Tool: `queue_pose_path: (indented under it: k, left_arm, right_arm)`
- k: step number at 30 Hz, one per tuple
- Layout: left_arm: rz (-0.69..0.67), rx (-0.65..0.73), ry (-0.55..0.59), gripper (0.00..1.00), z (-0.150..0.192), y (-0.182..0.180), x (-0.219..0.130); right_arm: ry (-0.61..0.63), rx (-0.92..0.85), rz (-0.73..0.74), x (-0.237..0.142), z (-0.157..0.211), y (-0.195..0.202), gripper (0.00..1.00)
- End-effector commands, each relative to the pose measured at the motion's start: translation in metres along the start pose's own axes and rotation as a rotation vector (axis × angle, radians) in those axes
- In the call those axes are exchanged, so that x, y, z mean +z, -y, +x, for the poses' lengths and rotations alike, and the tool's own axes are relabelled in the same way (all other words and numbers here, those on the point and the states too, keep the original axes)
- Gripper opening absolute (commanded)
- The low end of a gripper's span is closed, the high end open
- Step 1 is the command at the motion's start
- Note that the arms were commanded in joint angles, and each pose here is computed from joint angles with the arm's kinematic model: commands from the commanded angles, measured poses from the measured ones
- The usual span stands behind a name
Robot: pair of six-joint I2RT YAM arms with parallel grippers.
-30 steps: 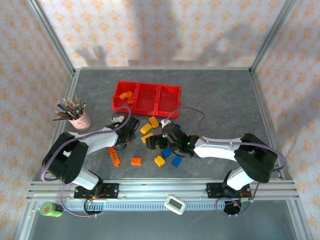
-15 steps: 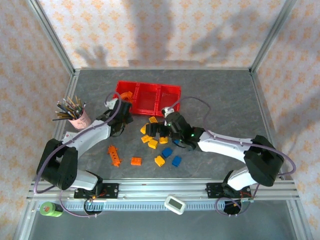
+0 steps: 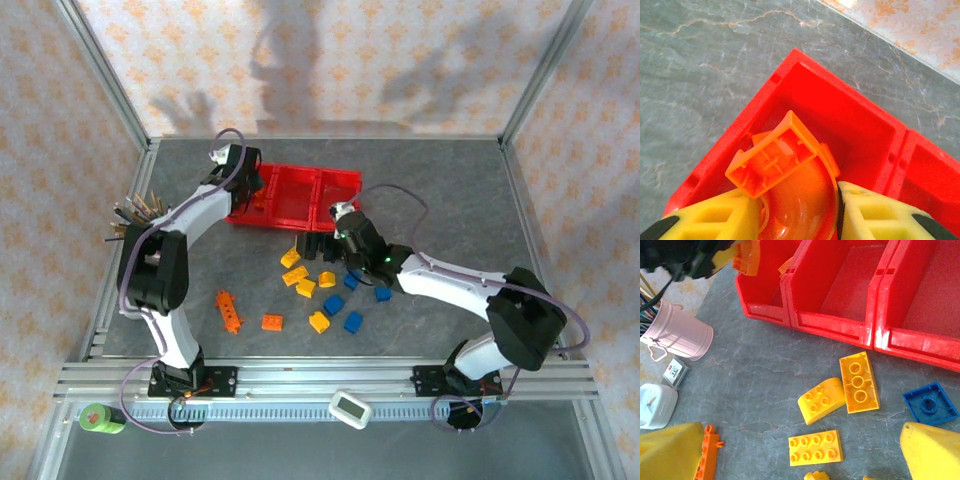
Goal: Sort the legos into containers by color
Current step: Place the lego in the container, then pick up the lego from the bottom-left of the table.
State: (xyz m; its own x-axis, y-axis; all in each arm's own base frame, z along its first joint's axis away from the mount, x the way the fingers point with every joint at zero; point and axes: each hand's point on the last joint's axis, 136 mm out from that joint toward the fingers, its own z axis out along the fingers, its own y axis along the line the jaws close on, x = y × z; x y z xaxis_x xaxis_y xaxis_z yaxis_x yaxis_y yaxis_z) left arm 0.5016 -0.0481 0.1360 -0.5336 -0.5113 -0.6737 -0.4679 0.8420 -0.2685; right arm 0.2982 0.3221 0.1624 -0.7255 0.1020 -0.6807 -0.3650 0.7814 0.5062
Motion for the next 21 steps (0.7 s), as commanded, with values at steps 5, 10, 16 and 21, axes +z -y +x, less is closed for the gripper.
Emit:
queue_pose_path:
  k: [5,10,16,21]
  left_arm:
    - [-0.019,0.079,-0.031,0.55,-0.008,0.006,0.019]
    - [0.03,0.079,-0.032,0.61,-0.013,0.01,-0.003]
    - [0.092,0.07,-0.078,0.64,0.006,0.003,-0.035]
    - [0.064,0.079,-0.116,0.67,0.04,-0.023,-0.063]
  right_arm:
    - [0.018,-0.03,0.006,0.0,-0.015,-0.007,1.0]
    - [-0.001,-0.046,0.0,-0.001,-0.014,-0.009,1.0]
    - [-0.052,-0.063,-0.004,0.001,0.001,-0.006,1.0]
    - [-0.095,-0.089,-0.003,0.001,0.021,-0.008,1.0]
